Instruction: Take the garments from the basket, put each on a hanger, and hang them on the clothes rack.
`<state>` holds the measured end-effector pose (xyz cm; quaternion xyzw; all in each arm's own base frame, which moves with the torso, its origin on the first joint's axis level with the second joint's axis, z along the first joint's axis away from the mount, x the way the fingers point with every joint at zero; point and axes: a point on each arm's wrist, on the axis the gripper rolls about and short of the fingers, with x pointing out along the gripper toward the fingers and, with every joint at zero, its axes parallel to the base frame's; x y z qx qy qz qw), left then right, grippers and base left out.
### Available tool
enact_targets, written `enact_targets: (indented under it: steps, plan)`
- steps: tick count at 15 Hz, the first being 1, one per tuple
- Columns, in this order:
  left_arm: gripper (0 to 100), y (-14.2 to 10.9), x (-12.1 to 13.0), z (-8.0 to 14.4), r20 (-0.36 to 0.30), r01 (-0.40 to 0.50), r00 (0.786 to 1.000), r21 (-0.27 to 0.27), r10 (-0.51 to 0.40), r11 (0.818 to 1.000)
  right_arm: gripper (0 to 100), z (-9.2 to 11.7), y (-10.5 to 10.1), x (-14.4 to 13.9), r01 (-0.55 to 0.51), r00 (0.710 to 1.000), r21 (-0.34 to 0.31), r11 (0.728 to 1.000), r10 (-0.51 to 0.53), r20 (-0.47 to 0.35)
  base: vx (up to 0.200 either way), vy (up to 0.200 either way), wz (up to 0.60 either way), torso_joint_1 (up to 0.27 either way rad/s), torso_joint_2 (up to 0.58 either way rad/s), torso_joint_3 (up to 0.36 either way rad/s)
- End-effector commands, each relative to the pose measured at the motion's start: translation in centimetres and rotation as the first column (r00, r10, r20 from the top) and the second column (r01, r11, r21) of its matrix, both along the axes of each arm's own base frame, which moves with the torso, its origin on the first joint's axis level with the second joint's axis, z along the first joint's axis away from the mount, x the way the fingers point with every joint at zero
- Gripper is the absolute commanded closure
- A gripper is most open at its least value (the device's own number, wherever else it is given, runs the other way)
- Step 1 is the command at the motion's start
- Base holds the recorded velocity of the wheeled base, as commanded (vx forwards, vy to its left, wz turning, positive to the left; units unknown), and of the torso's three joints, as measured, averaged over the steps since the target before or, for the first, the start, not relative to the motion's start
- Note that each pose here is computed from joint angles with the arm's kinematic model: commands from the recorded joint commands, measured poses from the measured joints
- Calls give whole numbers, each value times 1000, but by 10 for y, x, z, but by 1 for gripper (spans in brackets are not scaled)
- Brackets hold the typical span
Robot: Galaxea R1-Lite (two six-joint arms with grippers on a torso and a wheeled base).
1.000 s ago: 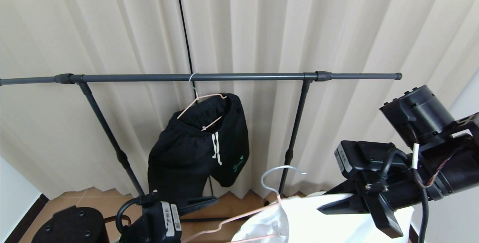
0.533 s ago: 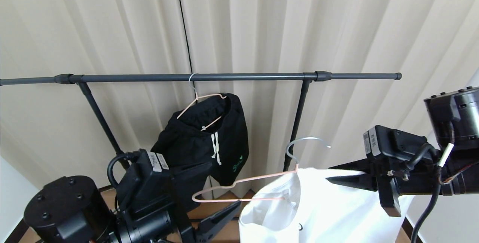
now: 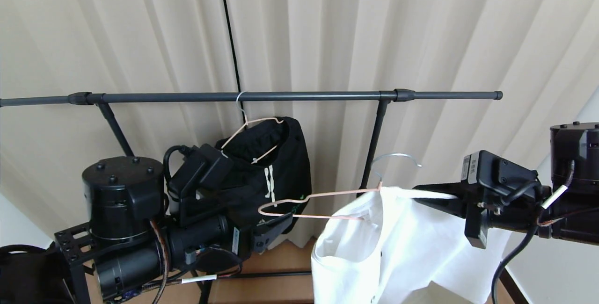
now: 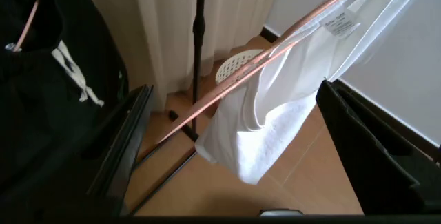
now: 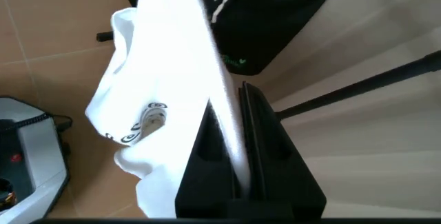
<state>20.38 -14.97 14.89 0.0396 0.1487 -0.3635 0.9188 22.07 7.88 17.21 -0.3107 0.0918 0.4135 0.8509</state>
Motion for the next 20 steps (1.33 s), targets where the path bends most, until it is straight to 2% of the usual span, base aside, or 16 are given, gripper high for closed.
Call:
enact_targets:
  steps: [1,3,5,7,10,13,14,16,17,20]
  plan:
    - [0,-1,-2,18,29,-1,1000,-14,2,1000,100,-5,1,7,25,999,13,1000,-25,-20,0,0,0,0,0,0]
    - [0,-7,-8,11,-9,-16,1000,44,17,999,100,0,2,9,57,998,64,996,-55,-33,0,0,0,0,0,0]
    - [0,-10,-14,4,-44,-39,998,101,44,994,100,1,3,15,76,996,77,994,-72,-46,0,0,0,0,0,0]
    - [0,-16,-21,-5,-88,-15,996,145,28,989,100,4,4,15,78,997,80,994,-75,-34,0,0,0,0,0,0]
    - [0,-36,-26,-22,-141,20,990,186,7,982,100,6,4,14,82,997,97,992,-81,-18,0,0,0,0,0,0]
    - [0,-61,-23,-44,-190,6,981,233,39,972,100,8,3,9,81,997,101,992,-80,-12,0,0,0,0,0,0]
    - [0,-64,-22,-45,-197,-4,979,229,50,973,100,8,3,8,79,997,101,992,-79,-12,0,0,0,0,0,0]
    - [0,-78,-11,-54,-211,-82,969,224,131,971,100,10,6,3,62,998,104,993,-62,-6,0,0,0,0,0,0]
    - [0,-85,-6,-56,-226,-109,962,204,155,973,100,10,7,1,51,999,105,993,-51,-3,0,0,0,0,0,0]
    - [0,-96,2,-61,-235,-141,954,197,186,970,100,9,10,-4,33,999,104,994,-33,-6,0,0,0,0,0,0]
